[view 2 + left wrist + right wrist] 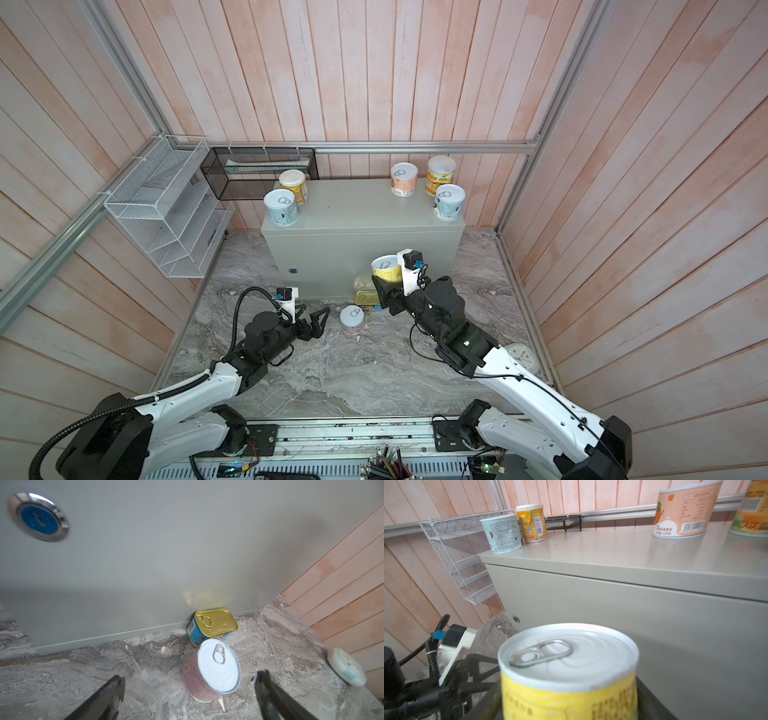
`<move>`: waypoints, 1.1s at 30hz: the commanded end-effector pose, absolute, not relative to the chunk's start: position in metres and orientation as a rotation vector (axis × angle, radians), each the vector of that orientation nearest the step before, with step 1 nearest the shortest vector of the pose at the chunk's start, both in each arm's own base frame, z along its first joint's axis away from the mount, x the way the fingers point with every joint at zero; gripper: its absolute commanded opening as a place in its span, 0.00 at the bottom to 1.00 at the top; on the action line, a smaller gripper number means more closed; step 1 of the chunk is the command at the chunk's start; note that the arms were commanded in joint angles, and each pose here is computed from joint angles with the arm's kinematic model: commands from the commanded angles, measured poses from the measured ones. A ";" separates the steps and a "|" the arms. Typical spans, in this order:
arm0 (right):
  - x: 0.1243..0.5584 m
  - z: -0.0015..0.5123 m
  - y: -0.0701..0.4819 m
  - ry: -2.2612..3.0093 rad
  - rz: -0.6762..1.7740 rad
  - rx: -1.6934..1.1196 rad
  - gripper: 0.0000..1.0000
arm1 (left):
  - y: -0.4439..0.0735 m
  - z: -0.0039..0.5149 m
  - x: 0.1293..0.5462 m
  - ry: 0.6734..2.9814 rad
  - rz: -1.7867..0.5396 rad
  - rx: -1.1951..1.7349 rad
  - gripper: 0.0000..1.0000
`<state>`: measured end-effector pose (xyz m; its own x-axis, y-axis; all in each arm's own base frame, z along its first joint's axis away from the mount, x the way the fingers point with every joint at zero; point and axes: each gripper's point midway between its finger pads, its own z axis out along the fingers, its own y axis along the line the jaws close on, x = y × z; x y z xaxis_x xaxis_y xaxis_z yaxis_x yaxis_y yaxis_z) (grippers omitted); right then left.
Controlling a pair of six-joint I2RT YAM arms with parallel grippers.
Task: Place and organize the canned foods onto the counter
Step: 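Raise the yellow-labelled can with the right gripper onto the cabinet top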
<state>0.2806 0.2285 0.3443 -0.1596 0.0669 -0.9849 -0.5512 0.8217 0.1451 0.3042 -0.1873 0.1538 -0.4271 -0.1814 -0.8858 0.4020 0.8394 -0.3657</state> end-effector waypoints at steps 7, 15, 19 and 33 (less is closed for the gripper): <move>0.304 0.419 0.203 1.516 0.534 -0.269 0.63 | -0.196 0.161 0.310 1.883 -0.689 0.181 1.00; 0.350 0.445 0.174 1.448 0.511 -0.189 0.63 | -0.201 0.165 0.306 1.870 -0.701 0.217 1.00; 0.369 0.455 0.171 1.446 0.492 -0.202 0.63 | -0.211 0.175 0.302 1.823 -0.723 0.276 1.00; 0.387 0.481 0.185 1.336 0.495 -0.266 0.63 | -0.252 0.183 0.287 1.801 -0.735 0.443 1.00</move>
